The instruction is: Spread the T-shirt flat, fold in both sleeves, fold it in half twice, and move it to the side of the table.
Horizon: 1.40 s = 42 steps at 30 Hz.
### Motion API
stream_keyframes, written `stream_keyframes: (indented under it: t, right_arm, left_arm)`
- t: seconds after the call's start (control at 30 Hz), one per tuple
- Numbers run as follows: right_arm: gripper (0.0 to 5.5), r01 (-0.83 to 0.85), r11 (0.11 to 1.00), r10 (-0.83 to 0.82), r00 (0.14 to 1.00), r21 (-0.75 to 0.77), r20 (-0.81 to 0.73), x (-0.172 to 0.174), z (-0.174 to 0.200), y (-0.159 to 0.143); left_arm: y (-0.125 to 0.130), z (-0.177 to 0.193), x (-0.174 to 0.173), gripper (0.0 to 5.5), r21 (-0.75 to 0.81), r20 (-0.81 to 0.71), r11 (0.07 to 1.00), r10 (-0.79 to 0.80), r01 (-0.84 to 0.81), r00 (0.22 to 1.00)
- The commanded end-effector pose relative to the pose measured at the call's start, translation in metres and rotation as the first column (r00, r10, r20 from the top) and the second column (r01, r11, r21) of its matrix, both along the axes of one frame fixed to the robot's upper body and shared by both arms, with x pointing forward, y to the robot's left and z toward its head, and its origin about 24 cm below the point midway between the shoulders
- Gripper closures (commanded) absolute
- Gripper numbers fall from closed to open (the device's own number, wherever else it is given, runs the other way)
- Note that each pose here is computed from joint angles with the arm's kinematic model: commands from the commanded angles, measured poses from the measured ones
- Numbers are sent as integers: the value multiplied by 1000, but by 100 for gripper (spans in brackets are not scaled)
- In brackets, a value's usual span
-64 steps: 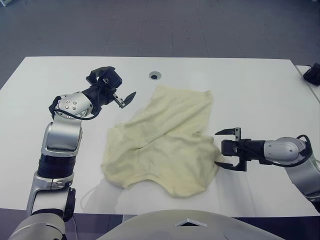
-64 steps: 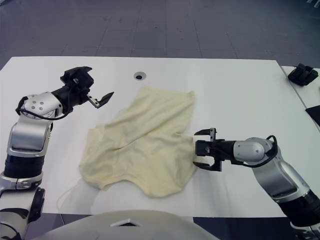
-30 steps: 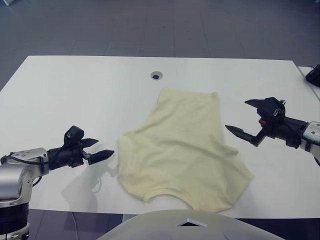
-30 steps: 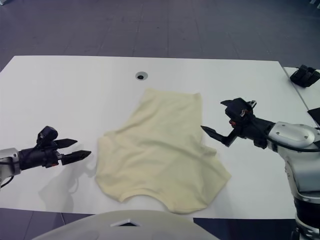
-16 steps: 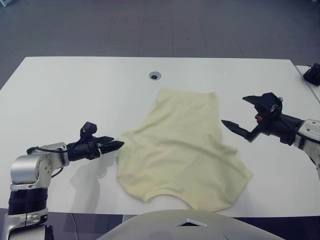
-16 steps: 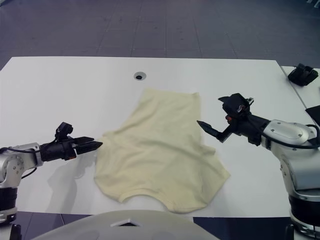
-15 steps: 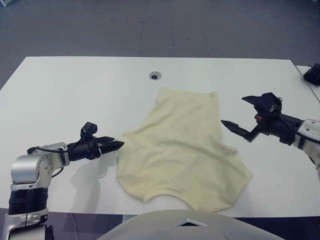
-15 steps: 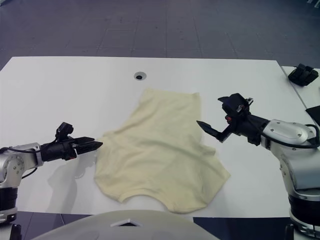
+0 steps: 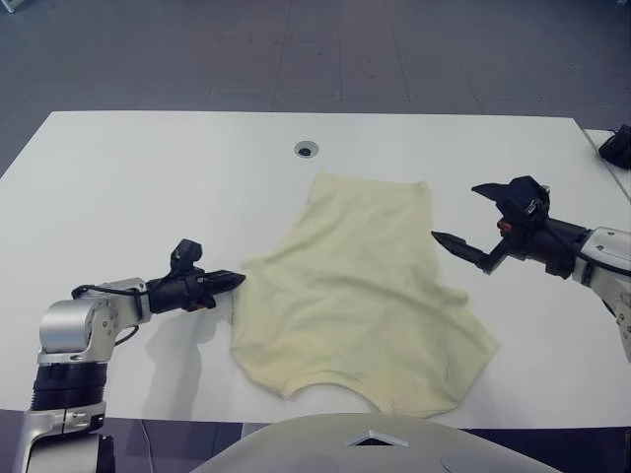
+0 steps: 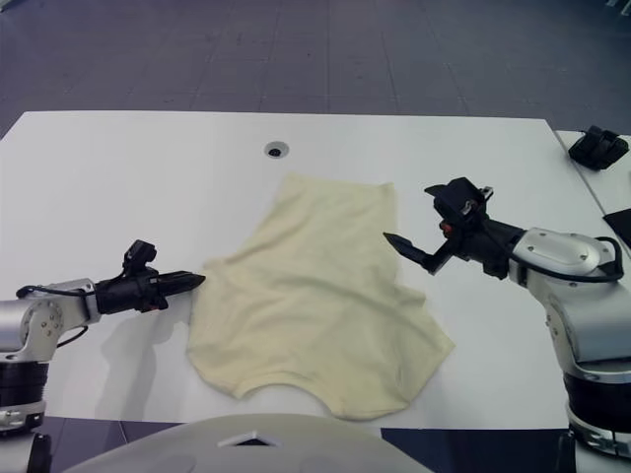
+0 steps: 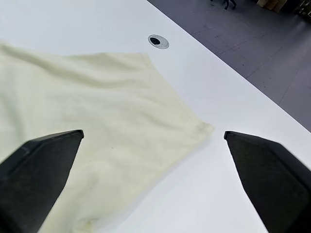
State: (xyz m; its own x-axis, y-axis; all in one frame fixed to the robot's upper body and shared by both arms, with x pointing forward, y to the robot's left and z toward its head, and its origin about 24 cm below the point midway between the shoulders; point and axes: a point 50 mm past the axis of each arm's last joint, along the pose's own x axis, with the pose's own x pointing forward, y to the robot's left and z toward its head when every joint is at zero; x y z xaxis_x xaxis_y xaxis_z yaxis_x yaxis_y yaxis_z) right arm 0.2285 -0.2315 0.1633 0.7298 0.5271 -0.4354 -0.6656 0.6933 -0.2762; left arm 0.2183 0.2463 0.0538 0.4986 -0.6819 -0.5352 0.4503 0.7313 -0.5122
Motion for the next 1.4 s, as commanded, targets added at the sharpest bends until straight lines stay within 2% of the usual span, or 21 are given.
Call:
stream_keyframes:
  t: [0.03, 0.1, 0.4, 0.6, 0.97, 1.23, 1.4]
  right_arm:
    - [10, 6, 1000, -6, 1000, -6, 13, 3, 1, 0]
    - [10, 6, 1000, -6, 1000, -5, 14, 4, 1, 1]
    - [10, 39, 999, -38, 999, -12, 30, 7, 1, -2]
    - [10, 60, 998, -60, 998, -9, 37, 8, -1, -1]
    - [10, 157, 987, -158, 987, 32, 28, -14, -16, 2]
    - [10, 177, 983, -179, 983, 53, 31, -17, -21, 8]
    - [10, 166, 985, -168, 985, 49, 33, -16, -20, 8]
  left_arm:
    - [3, -1, 1, 523, 23, -16, 1000, 18, -18, 1000]
    - [7, -2, 5, 546, 48, -11, 997, 53, -52, 999]
    - [42, -1, 34, 546, 176, 33, 945, 275, -276, 961]
    - [49, 15, 47, 546, 206, 85, 932, 287, -299, 954]
    - [20, 67, 34, 546, 317, 105, 940, 99, -128, 990]
    - [-25, 74, 37, 546, 274, 79, 962, -11, -11, 997]
    - [-49, 71, 33, 546, 232, 45, 973, -25, 14, 999]
